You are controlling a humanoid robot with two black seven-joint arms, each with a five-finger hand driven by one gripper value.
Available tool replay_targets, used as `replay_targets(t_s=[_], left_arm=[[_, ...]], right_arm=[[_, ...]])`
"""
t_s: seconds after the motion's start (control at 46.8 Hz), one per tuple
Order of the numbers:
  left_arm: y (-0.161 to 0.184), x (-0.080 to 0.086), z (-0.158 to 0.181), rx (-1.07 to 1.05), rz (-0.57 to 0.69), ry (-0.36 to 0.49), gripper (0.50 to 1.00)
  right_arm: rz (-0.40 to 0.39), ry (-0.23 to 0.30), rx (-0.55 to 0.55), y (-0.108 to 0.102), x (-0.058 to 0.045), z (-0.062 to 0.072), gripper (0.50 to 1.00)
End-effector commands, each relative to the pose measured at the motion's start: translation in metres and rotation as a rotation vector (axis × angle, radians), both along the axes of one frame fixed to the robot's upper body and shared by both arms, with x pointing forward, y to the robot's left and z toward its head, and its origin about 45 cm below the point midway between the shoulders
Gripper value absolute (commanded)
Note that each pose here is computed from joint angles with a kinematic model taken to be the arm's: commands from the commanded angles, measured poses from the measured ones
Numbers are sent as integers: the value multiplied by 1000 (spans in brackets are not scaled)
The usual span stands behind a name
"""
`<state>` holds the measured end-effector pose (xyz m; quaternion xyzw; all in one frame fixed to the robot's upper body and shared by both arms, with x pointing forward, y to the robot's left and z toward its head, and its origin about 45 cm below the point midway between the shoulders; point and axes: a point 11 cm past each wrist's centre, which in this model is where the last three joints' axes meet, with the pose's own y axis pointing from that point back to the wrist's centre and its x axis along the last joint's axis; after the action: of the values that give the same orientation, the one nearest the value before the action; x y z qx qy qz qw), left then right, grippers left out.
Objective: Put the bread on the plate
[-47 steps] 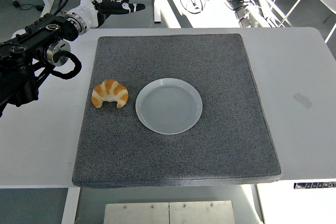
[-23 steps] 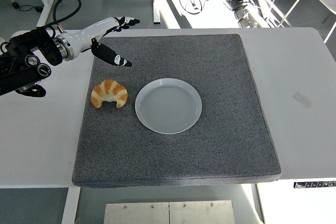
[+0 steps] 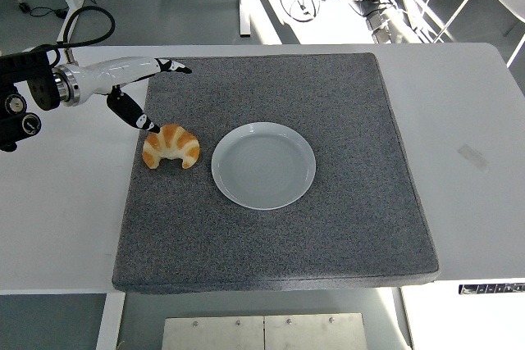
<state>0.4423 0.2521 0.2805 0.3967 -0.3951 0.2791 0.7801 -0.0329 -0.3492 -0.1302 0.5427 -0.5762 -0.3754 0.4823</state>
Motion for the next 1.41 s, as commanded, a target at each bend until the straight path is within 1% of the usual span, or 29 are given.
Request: replay_targets(t_s=[0.0,0.064,0.342,0.556,0.791,0.94,1.026,1.111,1.389], left_arm=[[2,-3,-8,-5,6,17,983],[6,-7,-17,7,9,44,983],[14,-13,-34,68,9,92,981],[5,-13,-41,54,7,83,981],[7,-17,-52,53,18,89,980],[3,-12,-55,57,21,78,978],[5,-11,-55,56,28,65,968],[4,-12,-58,52,28,57,934],[-6,-11,-67,52,18,63,931]], right_arm=[[0,1,0,0,-1,0,1000],[0,0,0,0,0,0,1000],[0,0,0,0,0,0,1000],[0,0,2,0,0,0,1000],[0,1,0,0,-1,0,1000],[0,1,2,0,-1,0,1000],[0,0,0,0,0,0,1000],[0,1,2,0,-1,0,1000],[0,1,0,0,-1,0,1000]])
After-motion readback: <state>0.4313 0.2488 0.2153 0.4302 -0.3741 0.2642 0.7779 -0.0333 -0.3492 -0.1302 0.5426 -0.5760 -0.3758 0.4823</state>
